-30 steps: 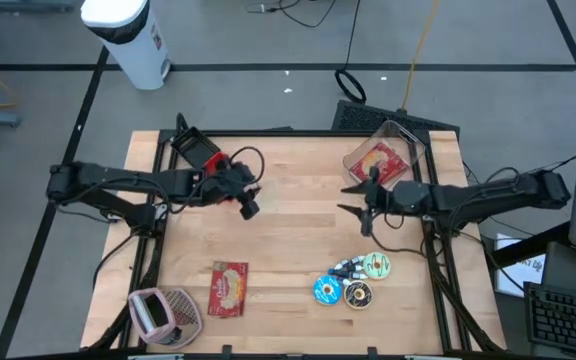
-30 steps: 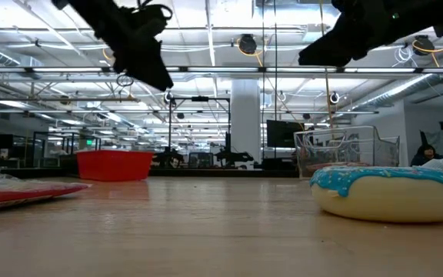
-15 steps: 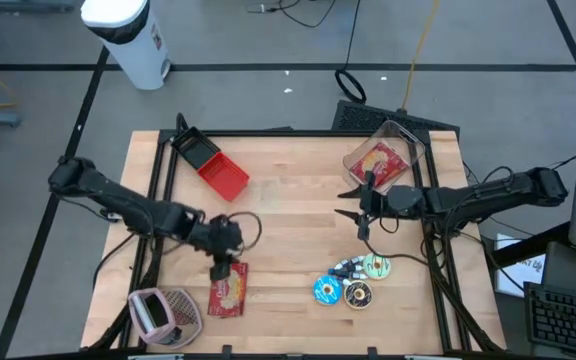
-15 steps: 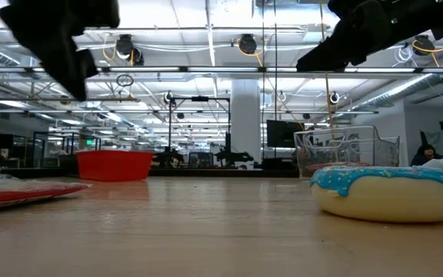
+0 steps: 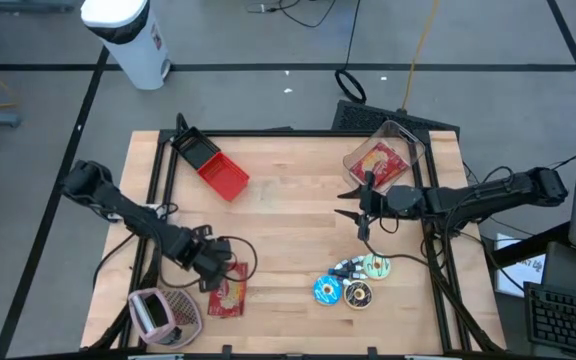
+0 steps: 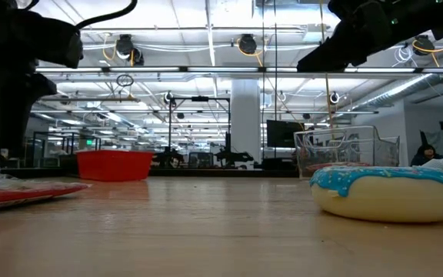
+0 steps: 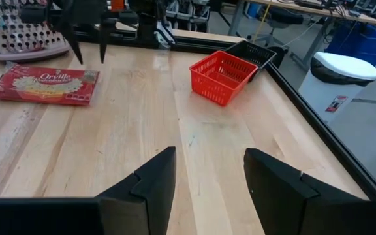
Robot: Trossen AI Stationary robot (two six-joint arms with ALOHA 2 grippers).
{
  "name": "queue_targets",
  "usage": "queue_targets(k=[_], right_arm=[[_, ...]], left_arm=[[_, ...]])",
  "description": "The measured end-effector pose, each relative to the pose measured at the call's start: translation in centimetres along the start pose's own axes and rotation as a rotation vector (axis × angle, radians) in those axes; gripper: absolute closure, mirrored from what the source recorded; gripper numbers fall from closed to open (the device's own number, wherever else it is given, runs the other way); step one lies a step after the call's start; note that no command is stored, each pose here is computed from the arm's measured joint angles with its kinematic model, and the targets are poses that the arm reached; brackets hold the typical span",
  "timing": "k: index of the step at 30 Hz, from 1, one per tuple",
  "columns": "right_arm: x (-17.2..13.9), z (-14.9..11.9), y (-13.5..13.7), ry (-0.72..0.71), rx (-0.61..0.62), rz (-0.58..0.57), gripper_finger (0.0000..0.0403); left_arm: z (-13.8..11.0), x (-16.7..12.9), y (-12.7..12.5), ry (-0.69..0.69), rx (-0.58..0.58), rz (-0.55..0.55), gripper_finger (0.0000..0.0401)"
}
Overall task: Pick & Place Food Item
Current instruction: Put the red popcorn bag into the transparent bin
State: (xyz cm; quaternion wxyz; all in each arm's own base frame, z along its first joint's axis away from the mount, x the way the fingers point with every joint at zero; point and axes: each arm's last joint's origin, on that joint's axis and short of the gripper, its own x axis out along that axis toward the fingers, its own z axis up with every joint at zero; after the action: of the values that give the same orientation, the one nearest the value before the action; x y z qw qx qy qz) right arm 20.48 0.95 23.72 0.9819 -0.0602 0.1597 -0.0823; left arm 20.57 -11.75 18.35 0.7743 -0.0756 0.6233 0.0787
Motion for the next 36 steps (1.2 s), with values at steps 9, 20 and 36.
queue_targets(k=[9,20,36], right_arm=[[0.0,0.0,0.0,0.001,0.002,0.001,0.0234],[0.0,0.0,0.0,0.001,0.001,0.001,0.0234],[0.0,0.0,0.0,0.001,0.000,0.001,0.0234]], left_arm=[[-1.0,2.1,0.6,0.011,-0.032,-0.036,0.0226],[-1.5,4.2,0.7,-0.094,-0.048,-0.133,0.0226],[-1.0,5.0,2.6,-0.120,-0.057,-0.064,0.0382]])
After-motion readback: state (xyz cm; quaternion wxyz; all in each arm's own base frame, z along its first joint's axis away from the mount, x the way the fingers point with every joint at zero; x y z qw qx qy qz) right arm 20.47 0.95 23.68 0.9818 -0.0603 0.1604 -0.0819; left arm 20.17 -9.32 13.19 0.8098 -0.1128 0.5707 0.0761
